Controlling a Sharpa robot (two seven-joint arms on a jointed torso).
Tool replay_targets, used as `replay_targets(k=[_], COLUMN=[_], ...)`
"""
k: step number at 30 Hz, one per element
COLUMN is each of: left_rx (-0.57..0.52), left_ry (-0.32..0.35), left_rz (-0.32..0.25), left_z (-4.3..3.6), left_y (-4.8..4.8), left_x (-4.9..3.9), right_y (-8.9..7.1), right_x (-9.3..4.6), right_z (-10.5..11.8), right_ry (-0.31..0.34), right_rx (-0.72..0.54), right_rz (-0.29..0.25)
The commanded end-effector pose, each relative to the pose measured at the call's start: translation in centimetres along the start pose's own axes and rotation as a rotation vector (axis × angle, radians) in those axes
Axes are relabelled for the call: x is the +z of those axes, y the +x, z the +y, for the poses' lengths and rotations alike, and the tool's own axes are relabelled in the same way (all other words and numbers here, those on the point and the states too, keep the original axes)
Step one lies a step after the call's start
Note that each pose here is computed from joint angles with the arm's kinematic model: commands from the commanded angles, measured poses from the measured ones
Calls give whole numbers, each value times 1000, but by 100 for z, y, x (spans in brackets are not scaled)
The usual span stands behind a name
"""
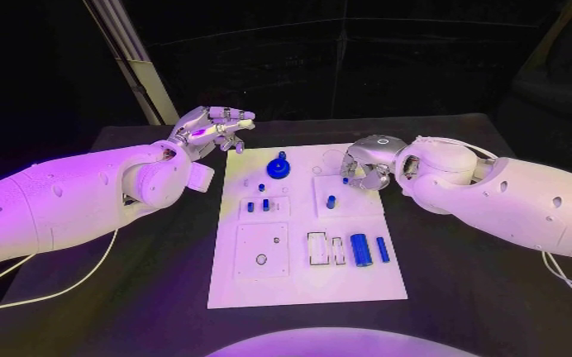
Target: Assemble the parts on the task board
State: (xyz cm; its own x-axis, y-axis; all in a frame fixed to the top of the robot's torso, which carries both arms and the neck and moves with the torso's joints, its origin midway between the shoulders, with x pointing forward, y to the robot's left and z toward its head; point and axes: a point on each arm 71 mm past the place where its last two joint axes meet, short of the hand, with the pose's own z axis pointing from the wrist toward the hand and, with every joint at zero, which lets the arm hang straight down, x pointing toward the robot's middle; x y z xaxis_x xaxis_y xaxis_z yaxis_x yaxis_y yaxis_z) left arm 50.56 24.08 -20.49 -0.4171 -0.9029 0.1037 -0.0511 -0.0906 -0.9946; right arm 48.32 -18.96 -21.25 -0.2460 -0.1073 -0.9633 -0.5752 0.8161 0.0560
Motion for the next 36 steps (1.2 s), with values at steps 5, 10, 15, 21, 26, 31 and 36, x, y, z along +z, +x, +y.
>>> replay_targets(k=[5, 10, 15, 21, 26, 31, 36], left_rx=[-15, -15, -16, -16, -16, -15, -15], left_ry=[8, 3, -1, -4, -9, -11, -16], left_rz=[7, 7, 8, 9, 8, 7, 8], left_z=[-13, -9, -6, -4, -1, 1, 3], left_y=[-1, 2, 7, 8, 6, 3, 2], left_x=[7, 3, 1, 0, 2, 2, 1], right_y=[9, 22, 41, 60, 92, 120, 142], right_x=[14, 19, 25, 39, 51, 63, 72], right_z=[46, 60, 63, 60, 60, 68, 75], right_ry=[-15, -18, -16, -11, -8, -5, 0], right_rx=[-18, -18, -18, -19, -24, -36, -50], right_rz=[15, 25, 42, 56, 65, 77, 94])
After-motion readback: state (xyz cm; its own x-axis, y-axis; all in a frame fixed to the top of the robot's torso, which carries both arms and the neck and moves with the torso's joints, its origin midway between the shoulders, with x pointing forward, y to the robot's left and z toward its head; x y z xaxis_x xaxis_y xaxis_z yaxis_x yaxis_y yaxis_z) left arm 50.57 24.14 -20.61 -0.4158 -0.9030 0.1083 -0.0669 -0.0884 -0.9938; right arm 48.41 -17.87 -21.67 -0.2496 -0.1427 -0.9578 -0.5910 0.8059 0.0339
